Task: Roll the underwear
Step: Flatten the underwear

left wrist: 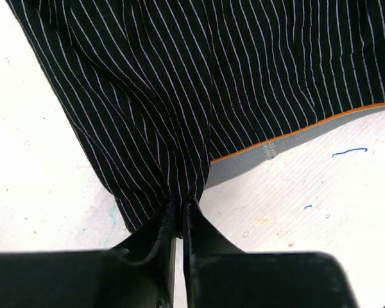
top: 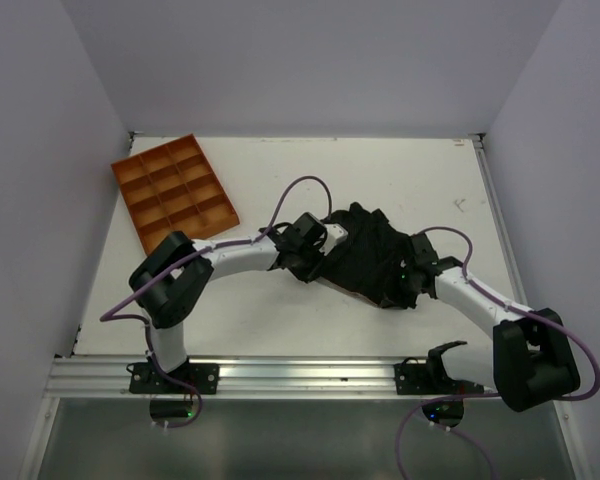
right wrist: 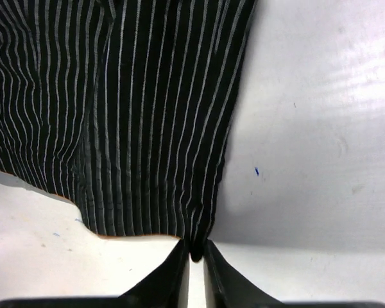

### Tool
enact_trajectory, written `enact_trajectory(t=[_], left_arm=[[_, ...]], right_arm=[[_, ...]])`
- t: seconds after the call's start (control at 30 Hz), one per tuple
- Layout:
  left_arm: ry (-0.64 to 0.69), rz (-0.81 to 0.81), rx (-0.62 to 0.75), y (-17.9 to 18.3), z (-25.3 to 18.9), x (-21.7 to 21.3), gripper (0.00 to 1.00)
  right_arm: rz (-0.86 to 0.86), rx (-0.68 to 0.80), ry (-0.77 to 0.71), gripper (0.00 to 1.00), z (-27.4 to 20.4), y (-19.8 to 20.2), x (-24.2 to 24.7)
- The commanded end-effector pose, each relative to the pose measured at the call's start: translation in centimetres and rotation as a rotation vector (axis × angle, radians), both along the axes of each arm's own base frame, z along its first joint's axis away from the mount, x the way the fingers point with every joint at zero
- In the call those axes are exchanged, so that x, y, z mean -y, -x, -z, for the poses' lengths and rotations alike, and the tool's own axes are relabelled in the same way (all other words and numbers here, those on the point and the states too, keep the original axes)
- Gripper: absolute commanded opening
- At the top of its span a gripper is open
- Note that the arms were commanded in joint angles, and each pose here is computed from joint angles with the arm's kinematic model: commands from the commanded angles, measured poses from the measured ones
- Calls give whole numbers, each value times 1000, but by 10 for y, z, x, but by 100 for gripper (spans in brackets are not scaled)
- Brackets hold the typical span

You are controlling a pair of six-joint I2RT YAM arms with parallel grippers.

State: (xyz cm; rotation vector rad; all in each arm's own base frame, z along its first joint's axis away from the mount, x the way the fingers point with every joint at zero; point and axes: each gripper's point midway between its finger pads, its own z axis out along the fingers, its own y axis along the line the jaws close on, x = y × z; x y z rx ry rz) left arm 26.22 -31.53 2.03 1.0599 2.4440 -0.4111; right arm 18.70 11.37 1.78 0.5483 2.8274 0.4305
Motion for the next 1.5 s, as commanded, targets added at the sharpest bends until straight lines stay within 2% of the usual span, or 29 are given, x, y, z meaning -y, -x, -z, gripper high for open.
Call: enact_trajectory(t=[0.0, 0.03, 0.2, 0.27, 0.3, 0.37, 0.4, 0.47, 0.6, 0.7, 0.83, 0.93, 1.0, 1.07, 1.1, 1.13, 1.17, 1.2, 1.23, 1.27, 1.33, 1.37, 1.47], left_arm=[[-2, -4, 35, -5, -7, 3, 2], [3, -7, 43, -7, -16, 4, 0], [50, -71, 60, -24, -54, 8, 0], [114, -144, 46, -37, -82, 7, 0], [153, -203, 23, -51, -93, -4, 0], [218, -308, -65, -58, -113, -18, 0], [258, -358, -110, -68, -124, -31, 0], [315, -399, -139, -71, -144, -40, 0], [388, -467, -201, -58, -177, -53, 0], [388, -528, -259, -46, -184, -63, 0], [438, -557, -283, -25, -216, -71, 0], [530, -573, -286, -33, -241, -68, 0], [569, -578, -295, -54, -240, -62, 0], [607, -561, -314, -73, -245, -54, 0], [588, -570, -353, -89, -227, -48, 0], [590, -568, -360, -99, -223, -45, 0], [629, -547, -321, -117, -243, -42, 0], [603, -558, -352, -134, -224, -38, 0], [614, -555, -350, -145, -228, -36, 0], [651, -539, -332, -169, -239, -31, 0], [710, -542, -333, -189, -252, -27, 0], [770, -524, -302, -203, -273, -28, 0], [853, -544, -317, -223, -277, -31, 0]], right_arm=[[2, 23, 16, 14, -6, -6, 2], [2, 31, 17, 0, -10, -9, 1], [0, 36, 135, 0, -32, -23, 17], [3, 86, 172, 0, -60, -43, 21], [-1, 62, 196, 0, -67, -40, 25], [-5, 111, 204, 0, -98, -53, 24], [-30, 79, 229, 0, -103, -44, 29], [-46, 98, 245, 0, -123, -45, 33], [-66, 148, 240, 0, -153, -31, 38], [-52, 187, 212, 0, -171, -23, 37], [-11, 279, 152, 0, -199, -26, 32], [28, 353, 133, 0, -211, -42, 29], [31, 394, 130, 0, -216, -61, 25], [15, 367, 164, 0, -208, -84, 21], [12, 404, 163, 0, -223, -98, 19], [-2, 370, 184, 0, -213, -114, 16], [-20, 377, 203, 0, -216, -124, 18], [-16, 426, 201, 0, -236, -140, 17], [-19, 390, 220, 0, -227, -154, 18], [-2, 390, 230, 0, -230, -164, 25], [13, 429, 208, 0, -248, -183, 25], [21, 411, 215, 0, -244, -192, 30], [10, 458, 213, 0, -266, -201, 30]])
